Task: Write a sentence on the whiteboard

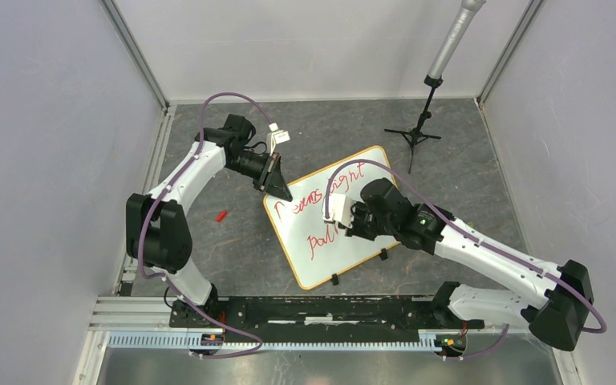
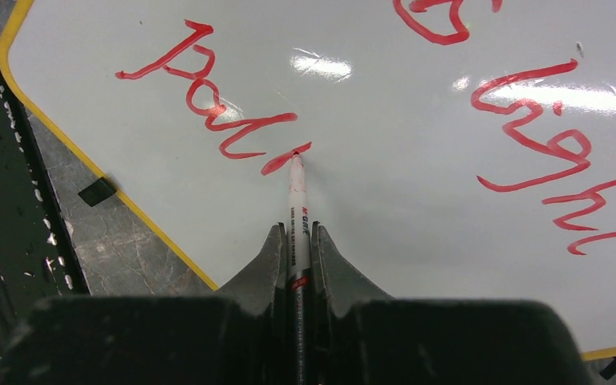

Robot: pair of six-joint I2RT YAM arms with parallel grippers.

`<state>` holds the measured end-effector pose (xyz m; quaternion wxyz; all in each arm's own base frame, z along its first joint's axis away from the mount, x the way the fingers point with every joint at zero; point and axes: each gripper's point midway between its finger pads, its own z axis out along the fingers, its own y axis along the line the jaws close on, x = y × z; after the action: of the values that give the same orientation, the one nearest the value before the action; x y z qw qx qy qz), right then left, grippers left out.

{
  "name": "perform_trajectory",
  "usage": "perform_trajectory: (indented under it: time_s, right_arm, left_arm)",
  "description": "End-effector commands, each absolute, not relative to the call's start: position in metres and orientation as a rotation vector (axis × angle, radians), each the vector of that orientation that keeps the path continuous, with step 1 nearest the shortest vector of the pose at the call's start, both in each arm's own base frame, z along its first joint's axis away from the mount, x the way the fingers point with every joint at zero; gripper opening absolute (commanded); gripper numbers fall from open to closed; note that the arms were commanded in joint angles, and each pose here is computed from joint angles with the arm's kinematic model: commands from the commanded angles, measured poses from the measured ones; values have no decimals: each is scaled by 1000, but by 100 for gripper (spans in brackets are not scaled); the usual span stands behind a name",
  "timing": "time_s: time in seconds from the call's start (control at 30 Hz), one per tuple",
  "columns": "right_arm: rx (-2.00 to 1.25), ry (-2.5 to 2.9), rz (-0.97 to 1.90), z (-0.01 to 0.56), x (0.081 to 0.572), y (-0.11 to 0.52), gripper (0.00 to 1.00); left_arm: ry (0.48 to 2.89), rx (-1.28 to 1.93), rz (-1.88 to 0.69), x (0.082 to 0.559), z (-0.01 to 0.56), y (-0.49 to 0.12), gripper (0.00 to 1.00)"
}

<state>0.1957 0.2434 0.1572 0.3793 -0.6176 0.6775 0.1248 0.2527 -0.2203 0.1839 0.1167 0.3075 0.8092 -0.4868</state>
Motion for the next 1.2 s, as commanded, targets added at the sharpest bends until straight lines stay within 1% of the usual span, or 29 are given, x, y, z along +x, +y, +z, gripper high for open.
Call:
perform_trajectory:
  time_s: [0.0, 0.3, 0.6, 0.8, 1.17]
  right_arm:
    - [-1516, 1703, 272, 177, 212, 245, 0]
    - [-1549, 1734, 261, 158, 202, 230, 0]
    - [-1607, 1768, 320, 136, 184, 224, 0]
    - [-1589, 1744, 285, 150, 190, 224, 0]
    - [-1461, 1742, 215, 179, 218, 222, 0]
  left_arm:
    - [2373, 936, -1348, 262, 178, -218, 3]
    - [2376, 935, -1352, 262, 177, -218, 3]
    - [2375, 936, -1352, 262, 177, -219, 2]
    - [2373, 937, -1350, 262, 177, -219, 2]
    - [2369, 939, -1351, 262, 179, -219, 2]
